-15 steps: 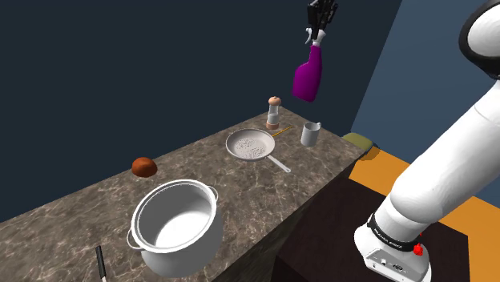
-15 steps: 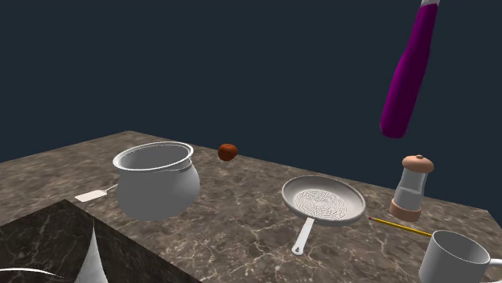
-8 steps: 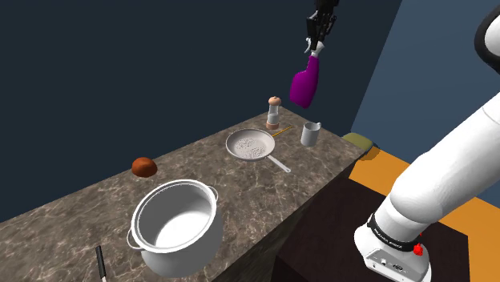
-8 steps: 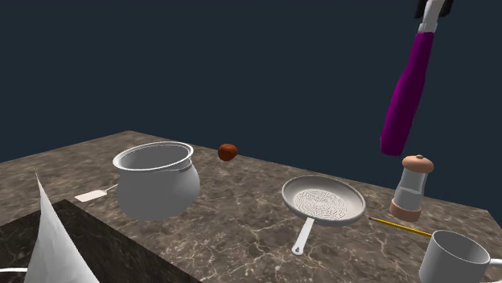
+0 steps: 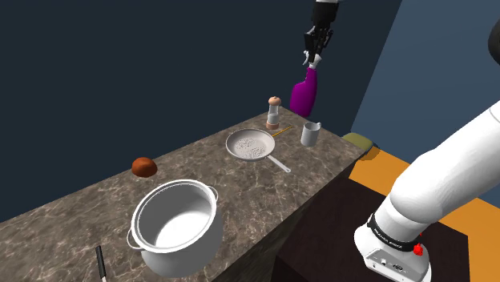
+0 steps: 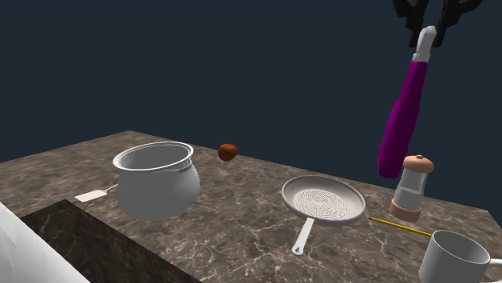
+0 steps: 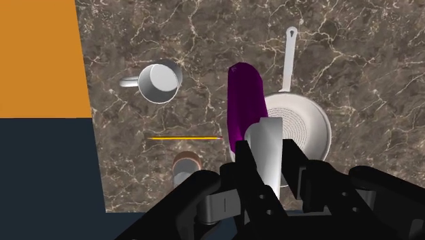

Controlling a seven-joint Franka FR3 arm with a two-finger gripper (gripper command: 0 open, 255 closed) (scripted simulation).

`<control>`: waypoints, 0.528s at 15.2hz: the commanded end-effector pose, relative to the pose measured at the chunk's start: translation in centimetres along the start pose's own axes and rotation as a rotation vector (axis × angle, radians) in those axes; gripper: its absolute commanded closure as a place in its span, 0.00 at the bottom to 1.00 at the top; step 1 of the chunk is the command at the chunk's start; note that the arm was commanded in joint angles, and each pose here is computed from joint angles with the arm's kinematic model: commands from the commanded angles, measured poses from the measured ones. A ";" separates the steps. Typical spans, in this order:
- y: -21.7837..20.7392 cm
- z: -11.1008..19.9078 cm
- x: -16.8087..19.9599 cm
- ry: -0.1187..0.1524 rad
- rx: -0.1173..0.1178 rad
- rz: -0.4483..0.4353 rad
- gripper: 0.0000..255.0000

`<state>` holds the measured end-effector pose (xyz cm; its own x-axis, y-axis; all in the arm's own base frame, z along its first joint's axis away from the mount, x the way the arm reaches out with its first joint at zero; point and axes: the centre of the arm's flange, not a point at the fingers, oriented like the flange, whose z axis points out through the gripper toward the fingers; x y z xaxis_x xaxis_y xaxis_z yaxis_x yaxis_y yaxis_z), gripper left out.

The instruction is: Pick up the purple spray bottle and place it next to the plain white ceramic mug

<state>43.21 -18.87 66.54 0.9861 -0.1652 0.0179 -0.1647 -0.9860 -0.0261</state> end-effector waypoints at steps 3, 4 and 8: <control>0.0 2.2 0.0 0.001 0.000 0.000 1.00; 0.0 2.8 0.0 0.001 0.000 0.000 1.00; 0.1 4.9 0.0 0.001 0.000 0.000 1.00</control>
<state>43.34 -18.91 62.38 0.9861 -0.1652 0.0180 -0.1647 -0.9860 -0.0260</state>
